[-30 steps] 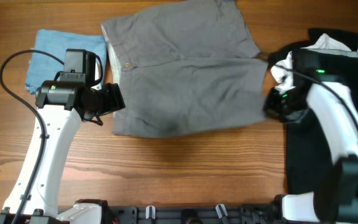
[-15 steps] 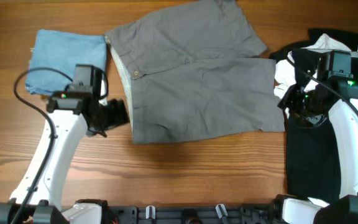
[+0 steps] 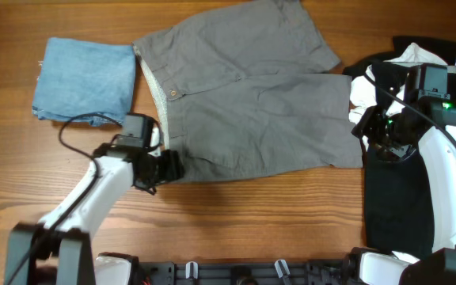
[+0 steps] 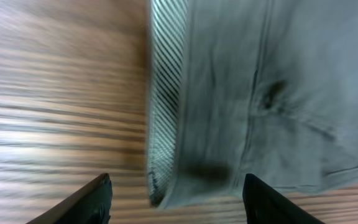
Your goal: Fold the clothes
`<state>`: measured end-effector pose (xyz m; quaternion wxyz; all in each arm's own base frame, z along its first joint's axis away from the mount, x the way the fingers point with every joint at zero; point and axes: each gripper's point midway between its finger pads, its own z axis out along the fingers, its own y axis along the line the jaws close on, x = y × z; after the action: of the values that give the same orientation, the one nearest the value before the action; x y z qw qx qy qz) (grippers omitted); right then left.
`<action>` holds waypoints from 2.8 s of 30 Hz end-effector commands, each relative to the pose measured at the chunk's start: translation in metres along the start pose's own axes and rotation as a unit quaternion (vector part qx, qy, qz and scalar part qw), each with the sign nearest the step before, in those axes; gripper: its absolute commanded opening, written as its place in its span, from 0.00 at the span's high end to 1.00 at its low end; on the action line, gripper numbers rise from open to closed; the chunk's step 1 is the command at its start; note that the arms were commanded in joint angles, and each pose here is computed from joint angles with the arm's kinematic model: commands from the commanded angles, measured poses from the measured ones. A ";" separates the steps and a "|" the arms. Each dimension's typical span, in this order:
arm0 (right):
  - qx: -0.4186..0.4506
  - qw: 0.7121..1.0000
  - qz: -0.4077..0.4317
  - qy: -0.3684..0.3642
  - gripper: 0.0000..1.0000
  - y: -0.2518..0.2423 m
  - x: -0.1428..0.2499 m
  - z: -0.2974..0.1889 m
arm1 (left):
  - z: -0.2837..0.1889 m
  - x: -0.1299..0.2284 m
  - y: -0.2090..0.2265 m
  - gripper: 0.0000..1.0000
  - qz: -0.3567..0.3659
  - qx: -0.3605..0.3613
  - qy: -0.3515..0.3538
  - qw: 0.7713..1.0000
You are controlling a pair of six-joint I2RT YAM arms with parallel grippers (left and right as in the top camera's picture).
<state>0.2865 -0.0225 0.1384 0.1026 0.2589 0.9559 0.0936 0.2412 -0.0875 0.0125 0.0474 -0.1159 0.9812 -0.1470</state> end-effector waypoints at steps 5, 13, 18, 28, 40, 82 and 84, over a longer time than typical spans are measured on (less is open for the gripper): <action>-0.009 1.000 -0.009 -0.001 0.41 0.004 0.000 -0.001 | 0.040 0.021 0.011 0.78 -0.045 -0.040 0.058 0.997; -0.009 1.000 -0.016 -0.001 0.41 0.004 0.000 -0.001 | 0.024 0.021 0.028 0.96 -0.068 -0.087 0.075 0.991; -0.005 1.000 -0.014 0.010 0.41 0.001 0.006 0.005 | -0.031 -0.001 0.061 0.96 -0.113 -0.172 0.056 0.977; -0.032 0.994 0.003 0.103 0.50 -0.011 0.066 0.057 | -0.092 -0.026 0.096 0.96 -0.210 -0.185 -0.008 0.960; -0.099 0.972 0.031 0.213 0.49 -0.002 0.137 0.081 | -0.090 -0.029 0.090 0.96 -0.201 -0.179 -0.013 0.963; 0.065 0.960 0.012 0.272 0.49 -0.024 0.226 0.108 | -0.090 -0.030 0.090 0.96 -0.188 -0.178 -0.013 0.966; 0.065 0.960 0.012 0.272 0.55 -0.024 0.226 0.108 | -0.090 -0.030 0.090 0.96 -0.188 -0.178 -0.012 0.966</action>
<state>0.1115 0.0864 -0.0038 -0.1787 0.2357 0.9499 0.1007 0.2367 0.0259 0.0688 -0.0025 -0.3131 0.9496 0.0175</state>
